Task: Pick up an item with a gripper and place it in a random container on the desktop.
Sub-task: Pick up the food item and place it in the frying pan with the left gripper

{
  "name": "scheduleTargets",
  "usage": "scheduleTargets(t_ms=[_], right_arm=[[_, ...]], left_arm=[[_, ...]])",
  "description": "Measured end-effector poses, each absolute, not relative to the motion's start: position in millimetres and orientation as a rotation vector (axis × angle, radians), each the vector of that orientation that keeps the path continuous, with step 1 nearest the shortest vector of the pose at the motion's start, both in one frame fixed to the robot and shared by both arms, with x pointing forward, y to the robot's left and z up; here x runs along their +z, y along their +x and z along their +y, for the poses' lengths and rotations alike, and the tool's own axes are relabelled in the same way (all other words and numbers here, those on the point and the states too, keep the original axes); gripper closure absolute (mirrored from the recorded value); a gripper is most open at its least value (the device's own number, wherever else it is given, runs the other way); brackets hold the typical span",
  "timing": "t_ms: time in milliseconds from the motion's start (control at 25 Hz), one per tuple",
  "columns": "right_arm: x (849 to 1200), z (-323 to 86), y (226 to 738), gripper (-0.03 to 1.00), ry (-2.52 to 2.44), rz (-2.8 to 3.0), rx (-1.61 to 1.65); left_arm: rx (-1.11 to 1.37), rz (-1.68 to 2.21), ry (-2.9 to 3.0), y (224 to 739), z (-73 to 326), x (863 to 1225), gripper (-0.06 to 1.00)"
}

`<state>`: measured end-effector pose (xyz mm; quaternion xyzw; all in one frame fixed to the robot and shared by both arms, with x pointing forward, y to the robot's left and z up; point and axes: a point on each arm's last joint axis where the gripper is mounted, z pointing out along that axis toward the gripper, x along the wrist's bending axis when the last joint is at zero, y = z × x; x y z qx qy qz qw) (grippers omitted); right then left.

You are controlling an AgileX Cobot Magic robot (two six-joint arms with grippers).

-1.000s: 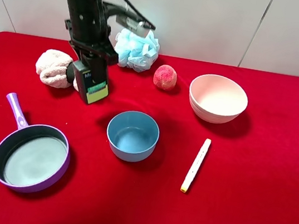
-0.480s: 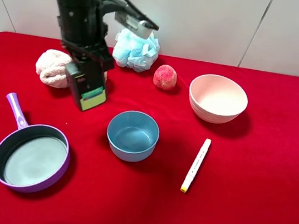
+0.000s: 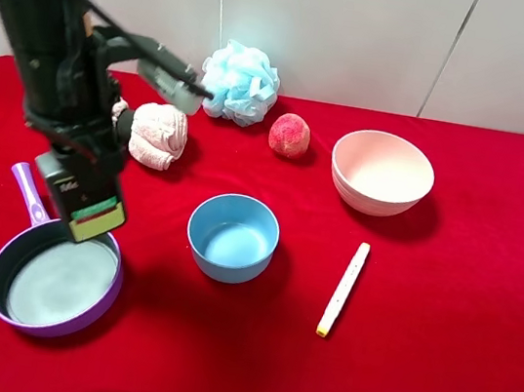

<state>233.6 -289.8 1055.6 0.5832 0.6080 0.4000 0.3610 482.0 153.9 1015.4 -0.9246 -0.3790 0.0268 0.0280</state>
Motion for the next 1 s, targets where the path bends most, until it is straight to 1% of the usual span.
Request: scheduleTargets(t_ms=[360, 800, 1000], right_arm=[[1056, -290, 234, 0.28, 1.503, 1.567, 1.031], [1056, -290, 234, 0.28, 1.503, 1.567, 1.031], [1056, -290, 234, 0.28, 1.503, 1.567, 1.031]], left_arm=[[0.07, -1.171, -2.836, 461, 168, 994, 0.54], [0.068, -1.18, -2.812, 443, 180, 958, 0.54], [0.004, -1.186, -2.828, 441, 184, 948, 0.54]])
